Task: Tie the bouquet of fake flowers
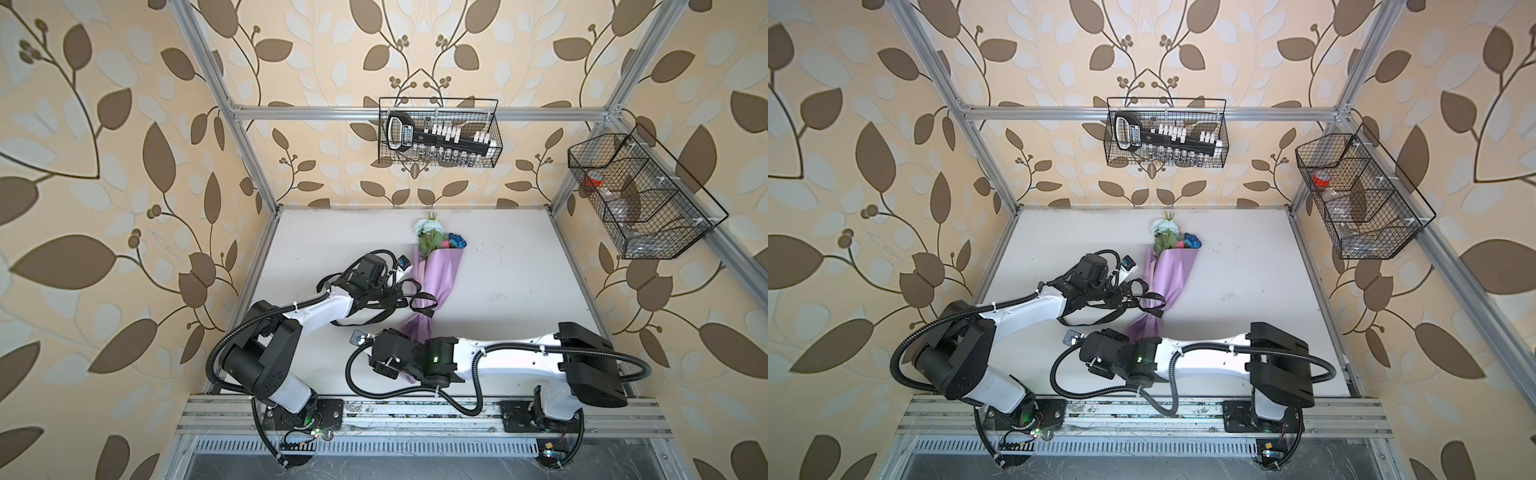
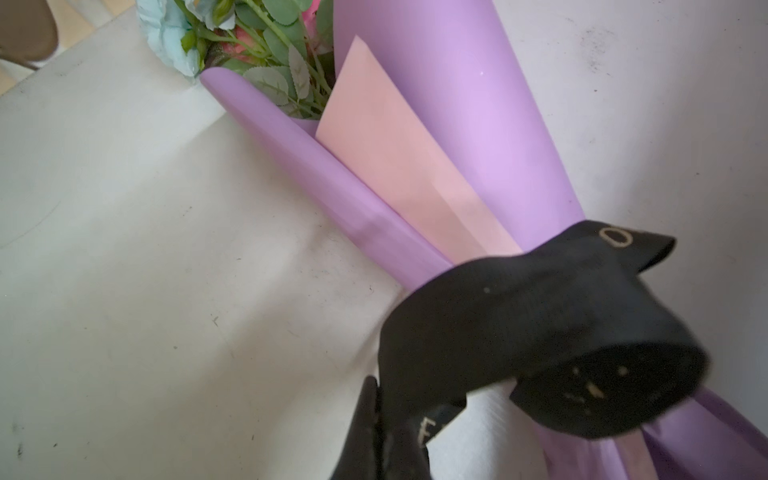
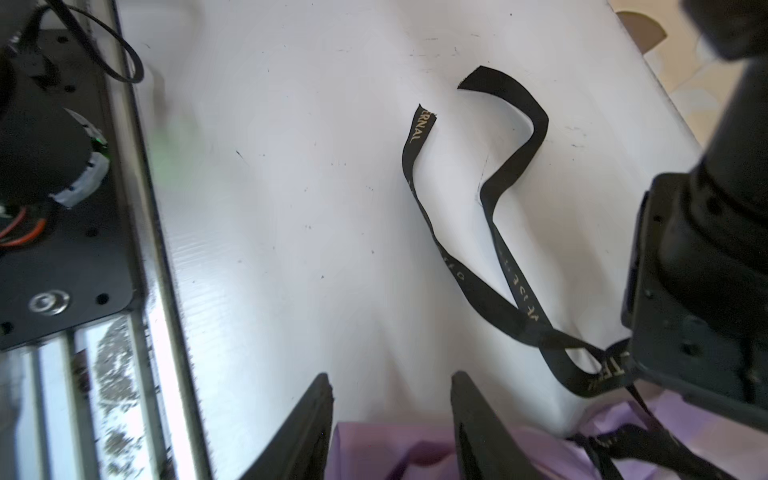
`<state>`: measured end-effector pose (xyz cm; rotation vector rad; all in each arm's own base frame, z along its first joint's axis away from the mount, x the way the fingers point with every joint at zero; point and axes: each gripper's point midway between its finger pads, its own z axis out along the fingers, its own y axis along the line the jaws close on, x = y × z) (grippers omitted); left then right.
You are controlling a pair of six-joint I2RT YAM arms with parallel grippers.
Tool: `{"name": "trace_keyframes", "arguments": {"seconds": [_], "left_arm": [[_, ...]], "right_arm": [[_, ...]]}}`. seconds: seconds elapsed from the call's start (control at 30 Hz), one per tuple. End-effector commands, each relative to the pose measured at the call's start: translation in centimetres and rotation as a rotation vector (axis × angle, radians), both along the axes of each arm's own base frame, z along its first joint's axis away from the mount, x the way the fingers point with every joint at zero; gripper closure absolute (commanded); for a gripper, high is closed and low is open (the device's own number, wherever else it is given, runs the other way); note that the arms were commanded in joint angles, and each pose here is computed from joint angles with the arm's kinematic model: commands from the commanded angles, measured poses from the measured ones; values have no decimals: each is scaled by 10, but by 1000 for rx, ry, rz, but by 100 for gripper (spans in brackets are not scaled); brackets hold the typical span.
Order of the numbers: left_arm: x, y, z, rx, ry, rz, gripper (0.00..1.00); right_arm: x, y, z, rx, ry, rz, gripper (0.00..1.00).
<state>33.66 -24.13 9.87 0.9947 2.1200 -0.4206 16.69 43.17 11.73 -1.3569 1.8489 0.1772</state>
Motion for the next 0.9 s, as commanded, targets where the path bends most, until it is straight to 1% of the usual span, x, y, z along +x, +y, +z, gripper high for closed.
{"name": "trace_keyframes", "arguments": {"seconds": [0.0,0.2,0.27,0.47,0.63,0.7,0.87], "left_arm": [[4,-9,14,-47,-3,-25,100],[5,-10,12,-53,21,-36,100],[6,-10,14,-61,25,-39,100],[8,-14,17,-72,37,-52,100],[8,-16,16,-75,44,-58,100],[7,-16,15,-74,48,-60,100],[7,-16,14,-77,55,-61,100]], "right_arm": [[15,31,12,39,-116,22,50],[31,59,-16,-39,-193,30,48],[39,67,-23,-56,-200,35,48],[64,84,-48,-93,-164,47,47],[83,90,-69,-105,-95,61,45],[87,93,-76,-115,-79,70,44],[83,101,-96,-120,-22,111,44]]}}
